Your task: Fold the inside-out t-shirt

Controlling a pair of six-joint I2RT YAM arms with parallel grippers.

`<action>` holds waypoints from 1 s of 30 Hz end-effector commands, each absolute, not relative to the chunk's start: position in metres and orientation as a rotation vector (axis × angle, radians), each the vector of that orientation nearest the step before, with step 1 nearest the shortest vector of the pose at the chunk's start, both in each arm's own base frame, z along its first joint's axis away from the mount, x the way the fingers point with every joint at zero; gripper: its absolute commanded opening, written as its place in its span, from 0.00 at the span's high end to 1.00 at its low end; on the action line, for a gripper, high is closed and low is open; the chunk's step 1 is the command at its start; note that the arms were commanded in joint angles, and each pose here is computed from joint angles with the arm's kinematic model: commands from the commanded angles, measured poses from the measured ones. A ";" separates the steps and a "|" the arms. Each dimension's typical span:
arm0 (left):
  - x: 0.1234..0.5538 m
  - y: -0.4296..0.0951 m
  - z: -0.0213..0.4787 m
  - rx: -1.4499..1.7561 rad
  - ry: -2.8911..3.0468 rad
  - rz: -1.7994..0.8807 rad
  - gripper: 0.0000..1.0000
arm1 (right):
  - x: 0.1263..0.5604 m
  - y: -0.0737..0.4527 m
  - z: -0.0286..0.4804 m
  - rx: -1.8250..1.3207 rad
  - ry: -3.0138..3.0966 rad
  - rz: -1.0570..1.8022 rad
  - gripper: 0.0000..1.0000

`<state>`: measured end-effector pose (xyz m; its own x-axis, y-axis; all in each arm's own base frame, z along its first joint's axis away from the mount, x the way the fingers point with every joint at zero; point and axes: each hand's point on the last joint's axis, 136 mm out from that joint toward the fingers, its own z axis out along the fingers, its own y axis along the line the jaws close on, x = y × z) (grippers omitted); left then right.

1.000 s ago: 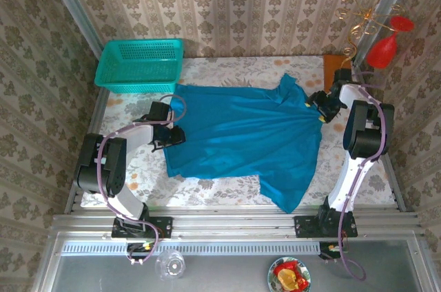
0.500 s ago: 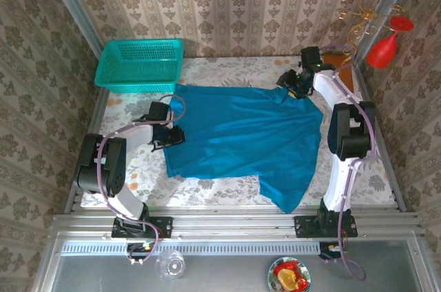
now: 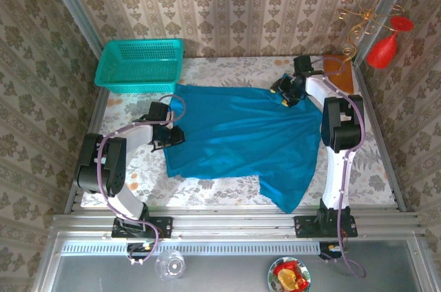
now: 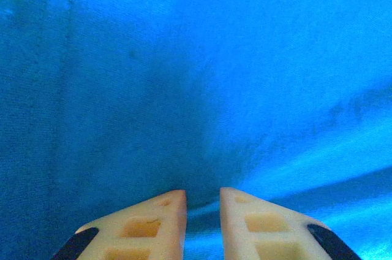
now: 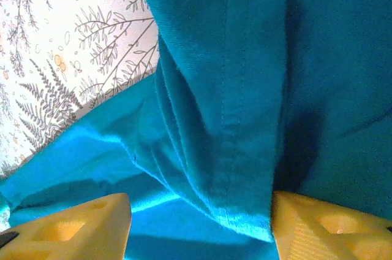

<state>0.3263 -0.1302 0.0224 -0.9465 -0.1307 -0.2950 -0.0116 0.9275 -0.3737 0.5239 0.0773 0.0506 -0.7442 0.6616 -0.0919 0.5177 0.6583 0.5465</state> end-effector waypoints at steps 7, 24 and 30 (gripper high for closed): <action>0.304 -0.124 0.002 -0.158 2.858 -0.525 0.78 | 0.532 0.087 0.042 1.023 2.567 0.832 0.41; 0.304 -0.123 0.007 -0.157 2.857 -0.512 0.79 | 0.638 0.099 0.108 0.799 2.279 1.002 0.78; 0.302 -0.121 0.007 -0.162 2.855 -0.504 0.79 | 0.642 0.106 0.145 0.654 2.283 1.021 0.46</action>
<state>0.3261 -0.1306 0.0217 -0.9445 -0.1312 -0.3012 -0.0079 0.9256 -0.3785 0.6509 0.0994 0.1268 -0.6917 0.6720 -0.2646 0.2530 0.5686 0.7827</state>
